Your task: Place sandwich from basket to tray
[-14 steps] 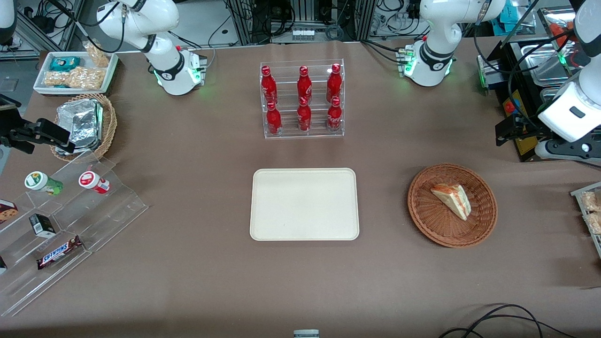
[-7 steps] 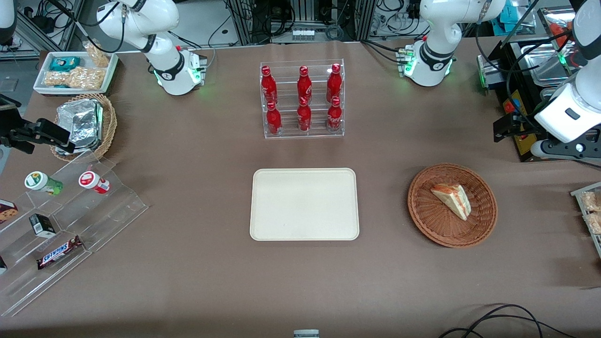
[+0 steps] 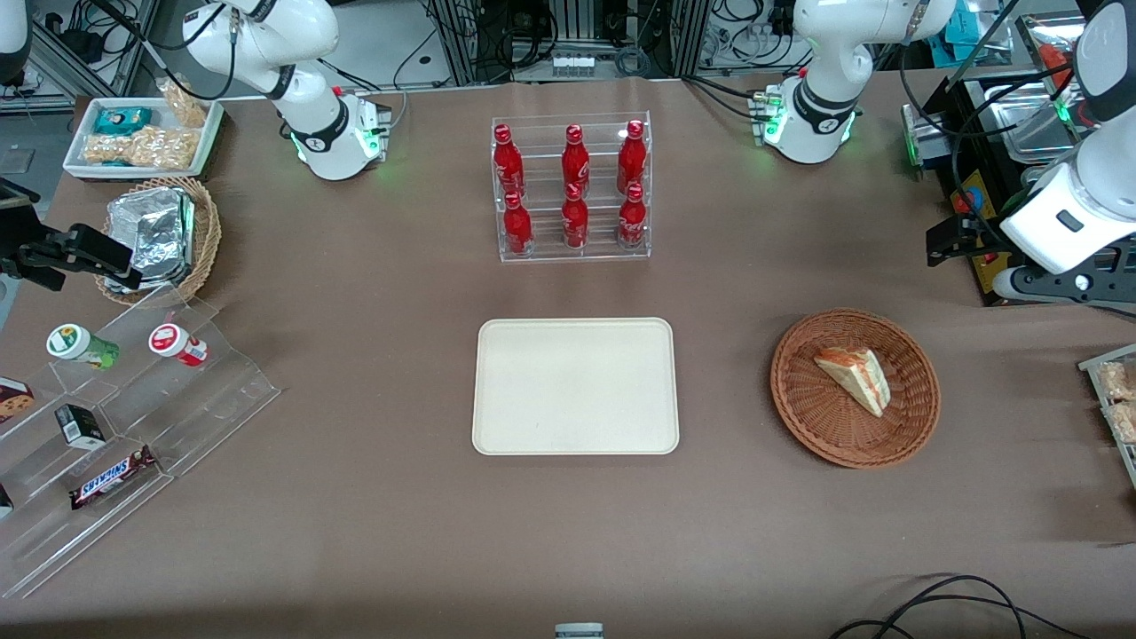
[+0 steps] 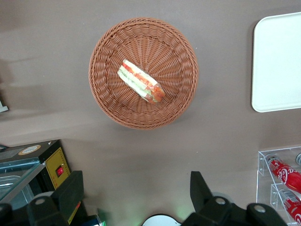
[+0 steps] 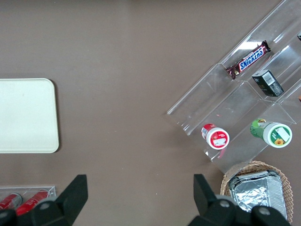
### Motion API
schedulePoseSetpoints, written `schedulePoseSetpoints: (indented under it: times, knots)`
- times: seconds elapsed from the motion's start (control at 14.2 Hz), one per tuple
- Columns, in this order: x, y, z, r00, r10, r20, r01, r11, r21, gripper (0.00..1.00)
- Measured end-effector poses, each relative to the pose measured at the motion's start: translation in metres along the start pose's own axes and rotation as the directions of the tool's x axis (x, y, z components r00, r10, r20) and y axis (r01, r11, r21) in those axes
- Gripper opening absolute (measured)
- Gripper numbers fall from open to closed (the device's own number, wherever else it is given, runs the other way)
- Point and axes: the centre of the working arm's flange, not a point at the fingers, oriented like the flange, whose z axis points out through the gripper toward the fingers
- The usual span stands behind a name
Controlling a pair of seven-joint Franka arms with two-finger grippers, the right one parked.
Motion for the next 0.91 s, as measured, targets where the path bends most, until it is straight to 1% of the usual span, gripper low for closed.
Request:
schedulePoseSetpoints:
  times: [0.07,0.28,0.35,0.42,0.56,0.77,0.91]
  knots:
    - [0.001,0.0,0.006,1.0,0.0,0.013,0.0,1.0,-0.001,1.0]
    - [0.015,0.0,0.046,0.997,0.003,0.075,-0.002,1.0,-0.005,1.0]
    - [0.025,-0.001,0.067,0.997,0.002,0.083,-0.001,1.0,-0.006,1.0]
    - [0.034,-0.002,0.089,0.997,-0.004,0.081,0.005,1.0,-0.007,1.0]
    - [0.045,-0.002,0.138,0.997,-0.049,0.062,0.049,0.999,-0.004,1.0]
    - [0.045,0.0,0.199,0.99,-0.139,0.0,0.139,0.99,-0.006,1.0]
    - [0.042,0.001,0.225,0.969,-0.242,-0.044,0.241,0.97,-0.016,1.0]
